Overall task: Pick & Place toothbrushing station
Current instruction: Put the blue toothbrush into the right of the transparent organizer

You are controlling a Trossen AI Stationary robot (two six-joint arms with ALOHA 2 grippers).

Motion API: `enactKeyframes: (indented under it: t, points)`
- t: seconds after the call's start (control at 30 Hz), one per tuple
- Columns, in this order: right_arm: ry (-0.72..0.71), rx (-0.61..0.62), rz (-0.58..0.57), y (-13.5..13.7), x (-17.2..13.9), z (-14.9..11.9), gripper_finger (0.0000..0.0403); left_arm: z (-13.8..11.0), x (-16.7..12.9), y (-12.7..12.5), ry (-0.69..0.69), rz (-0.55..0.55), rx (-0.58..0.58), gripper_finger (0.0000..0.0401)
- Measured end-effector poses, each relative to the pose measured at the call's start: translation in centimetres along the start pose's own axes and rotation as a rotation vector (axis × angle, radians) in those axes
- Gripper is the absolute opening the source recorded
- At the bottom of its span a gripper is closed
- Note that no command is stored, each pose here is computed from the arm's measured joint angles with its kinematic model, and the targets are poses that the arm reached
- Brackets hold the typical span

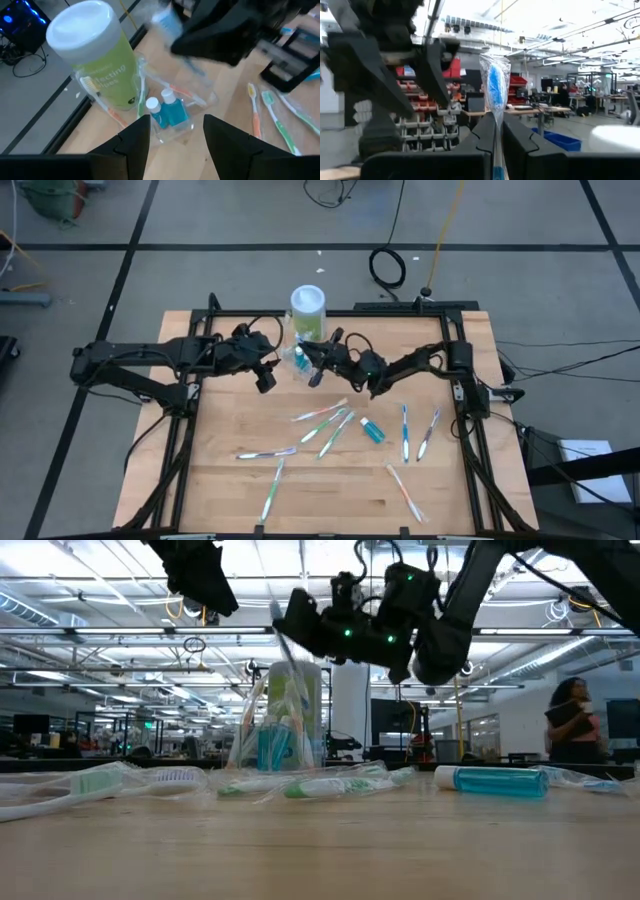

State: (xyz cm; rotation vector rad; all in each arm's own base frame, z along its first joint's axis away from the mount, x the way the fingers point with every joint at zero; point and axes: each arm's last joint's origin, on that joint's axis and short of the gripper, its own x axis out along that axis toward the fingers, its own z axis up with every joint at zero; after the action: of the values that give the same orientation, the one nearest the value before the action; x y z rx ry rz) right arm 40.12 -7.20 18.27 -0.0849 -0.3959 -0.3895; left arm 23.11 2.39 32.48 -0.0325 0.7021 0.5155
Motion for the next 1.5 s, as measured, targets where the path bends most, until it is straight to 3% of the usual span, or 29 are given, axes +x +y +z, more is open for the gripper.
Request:
enactKeyframes:
  t: [0.4,0.6,0.93,1.17,1.4,1.5]
  points:
    - [0.134,-0.060,-0.055,-1.4,-0.7,-3.3,0.0011,-0.3,0.2,-0.1,0.031,0.006,-0.020,0.0191]
    - [0.190,-0.077,-0.209,-1.7,-2.9,-2.9,0.0011,-0.7,0.1,-0.4,0.060,0.002,-0.038,0.0191]
    - [0.243,-0.098,-0.210,-1.7,-6.6,-0.9,0.0015,-0.8,-0.3,-1.2,0.047,0.021,-0.073,0.0191]
    - [0.258,-0.101,-0.229,-2.1,-7.9,-0.4,0.0042,-0.9,-0.4,-1.3,0.044,0.016,-0.101,0.0191]
    - [0.289,-0.053,-0.432,-2.1,-8.6,-0.7,0.0087,-0.8,-0.4,-1.3,0.041,0.021,-0.135,0.0191]
    - [0.304,-0.043,-0.438,-1.9,-9.1,-0.9,0.0104,-0.8,-0.4,-1.3,0.036,0.037,-0.137,0.0191]
